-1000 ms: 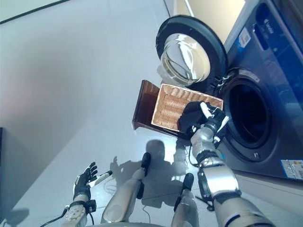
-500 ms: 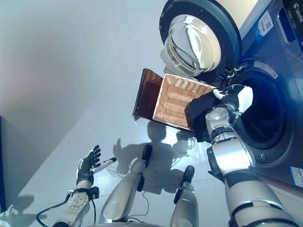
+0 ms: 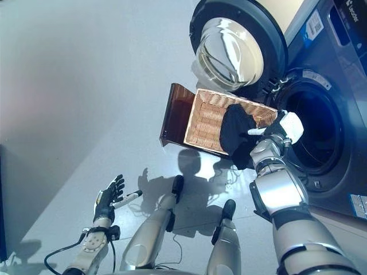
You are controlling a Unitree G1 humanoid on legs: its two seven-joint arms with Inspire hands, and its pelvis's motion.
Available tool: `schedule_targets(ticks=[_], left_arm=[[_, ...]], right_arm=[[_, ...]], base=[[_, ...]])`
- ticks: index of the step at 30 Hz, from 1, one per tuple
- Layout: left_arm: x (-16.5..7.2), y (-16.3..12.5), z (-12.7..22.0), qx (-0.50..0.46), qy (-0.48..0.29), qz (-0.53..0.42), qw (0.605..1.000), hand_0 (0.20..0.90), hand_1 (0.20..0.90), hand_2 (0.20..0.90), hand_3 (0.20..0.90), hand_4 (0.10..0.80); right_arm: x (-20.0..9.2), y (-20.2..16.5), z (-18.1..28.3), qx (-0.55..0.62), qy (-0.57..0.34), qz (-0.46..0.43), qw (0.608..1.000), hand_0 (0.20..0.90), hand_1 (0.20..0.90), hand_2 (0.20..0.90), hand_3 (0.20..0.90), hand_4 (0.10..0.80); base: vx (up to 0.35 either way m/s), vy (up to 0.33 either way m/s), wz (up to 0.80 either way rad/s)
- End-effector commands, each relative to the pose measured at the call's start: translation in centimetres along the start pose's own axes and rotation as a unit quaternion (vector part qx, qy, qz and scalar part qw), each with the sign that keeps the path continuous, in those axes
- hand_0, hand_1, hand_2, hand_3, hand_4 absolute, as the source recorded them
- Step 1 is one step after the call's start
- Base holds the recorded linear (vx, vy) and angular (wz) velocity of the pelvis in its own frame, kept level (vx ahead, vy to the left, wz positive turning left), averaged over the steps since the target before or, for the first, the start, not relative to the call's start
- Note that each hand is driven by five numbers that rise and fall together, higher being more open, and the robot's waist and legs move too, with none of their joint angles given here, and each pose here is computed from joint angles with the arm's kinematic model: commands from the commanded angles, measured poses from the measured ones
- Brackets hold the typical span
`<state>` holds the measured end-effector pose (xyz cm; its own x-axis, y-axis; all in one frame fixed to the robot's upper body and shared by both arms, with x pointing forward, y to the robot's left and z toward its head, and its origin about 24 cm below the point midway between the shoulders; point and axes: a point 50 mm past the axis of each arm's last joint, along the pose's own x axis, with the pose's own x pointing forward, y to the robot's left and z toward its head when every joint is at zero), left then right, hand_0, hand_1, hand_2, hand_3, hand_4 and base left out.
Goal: Pick up the clothes and place them into the washing machine
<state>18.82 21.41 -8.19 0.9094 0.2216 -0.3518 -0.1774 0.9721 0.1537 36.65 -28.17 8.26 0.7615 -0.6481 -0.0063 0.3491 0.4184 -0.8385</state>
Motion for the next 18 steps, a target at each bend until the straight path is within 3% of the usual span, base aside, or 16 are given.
schedule_targets(ticks=[1,7,12,18], left_arm=[[0.2,1.7,1.9,0.006,-0.058,0.017,0.998,0.900,0.900,0.900,0.900,0.800],[0.5,1.9,2.4,0.007,-0.068,0.013,0.998,0.900,0.900,0.900,0.900,0.800],[0.6,1.8,2.5,0.005,-0.066,0.007,0.998,0.900,0.900,0.900,0.900,0.800],[0.5,1.5,3.6,0.006,-0.093,-0.014,0.996,0.900,0.900,0.900,0.900,0.800]], right_arm=[[0.8,-1.7,0.2,-0.087,-0.078,-0.048,0.992,0.900,0.900,0.900,0.900,0.800],[0.1,-0.1,-0.7,-0.155,-0.097,-0.006,0.983,0.900,0.900,0.900,0.900,0.800],[0.2,-0.2,-2.7,0.001,0.003,-0.005,1.000,0.900,0.900,0.900,0.900,0.800],[0.4,-0.7,-3.2,-0.009,0.018,-0.018,1.000,0.900,0.900,0.900,0.900,0.800]], base=[[0.000,0.000,0.00],[-0.001,-0.005,0.00],[0.000,-0.012,0.01],[-0.017,0.015,0.01]])
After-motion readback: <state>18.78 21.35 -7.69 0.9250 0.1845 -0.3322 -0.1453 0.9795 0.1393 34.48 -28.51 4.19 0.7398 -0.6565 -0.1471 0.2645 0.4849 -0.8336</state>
